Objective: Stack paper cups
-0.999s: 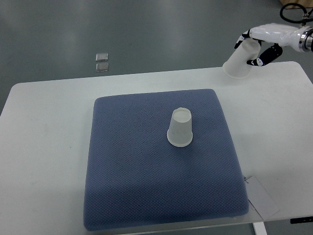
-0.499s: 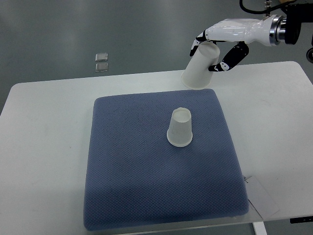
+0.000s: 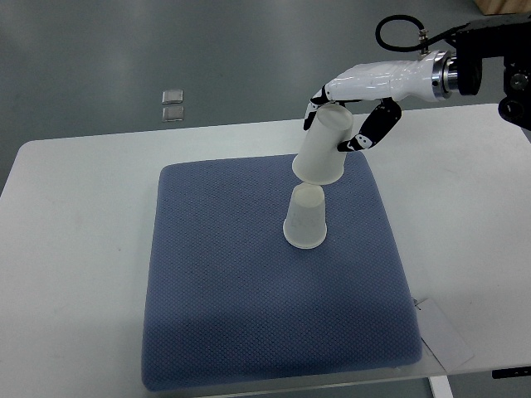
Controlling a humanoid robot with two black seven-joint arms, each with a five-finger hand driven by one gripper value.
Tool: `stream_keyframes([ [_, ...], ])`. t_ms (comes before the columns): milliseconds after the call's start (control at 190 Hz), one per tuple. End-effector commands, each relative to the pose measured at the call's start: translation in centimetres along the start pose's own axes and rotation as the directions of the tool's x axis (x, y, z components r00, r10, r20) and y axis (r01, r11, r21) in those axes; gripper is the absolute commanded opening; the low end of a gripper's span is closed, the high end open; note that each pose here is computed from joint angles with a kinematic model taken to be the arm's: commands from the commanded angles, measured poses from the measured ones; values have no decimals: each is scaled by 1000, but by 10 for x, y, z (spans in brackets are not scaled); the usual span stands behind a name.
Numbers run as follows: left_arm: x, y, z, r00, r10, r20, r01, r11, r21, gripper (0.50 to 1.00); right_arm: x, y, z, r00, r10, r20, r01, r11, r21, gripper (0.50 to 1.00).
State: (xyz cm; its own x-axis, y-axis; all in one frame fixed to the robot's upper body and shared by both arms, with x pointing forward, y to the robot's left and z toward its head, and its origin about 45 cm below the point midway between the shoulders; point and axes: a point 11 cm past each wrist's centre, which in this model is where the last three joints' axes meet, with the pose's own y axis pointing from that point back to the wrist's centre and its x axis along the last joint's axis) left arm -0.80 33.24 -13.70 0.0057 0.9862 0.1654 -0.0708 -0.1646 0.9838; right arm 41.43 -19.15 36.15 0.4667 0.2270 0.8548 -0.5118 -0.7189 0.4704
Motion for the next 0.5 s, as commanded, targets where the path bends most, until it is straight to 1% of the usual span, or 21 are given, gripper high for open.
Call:
stream_keyframes([
  [0, 0, 0, 0, 1000, 0, 0, 0, 1000, 0, 1000, -4, -5, -5, 1000, -9, 5, 9, 1000, 20, 552],
  [284, 0, 0, 0, 1000, 0, 0, 0, 1000, 0, 1000, -15, -13, -8, 999, -28, 19, 27, 999, 36, 552],
  [494, 0, 0, 0, 1000, 0, 0, 0, 1000, 0, 1000, -22, -15, -8, 999, -38, 29, 37, 999, 37, 568],
])
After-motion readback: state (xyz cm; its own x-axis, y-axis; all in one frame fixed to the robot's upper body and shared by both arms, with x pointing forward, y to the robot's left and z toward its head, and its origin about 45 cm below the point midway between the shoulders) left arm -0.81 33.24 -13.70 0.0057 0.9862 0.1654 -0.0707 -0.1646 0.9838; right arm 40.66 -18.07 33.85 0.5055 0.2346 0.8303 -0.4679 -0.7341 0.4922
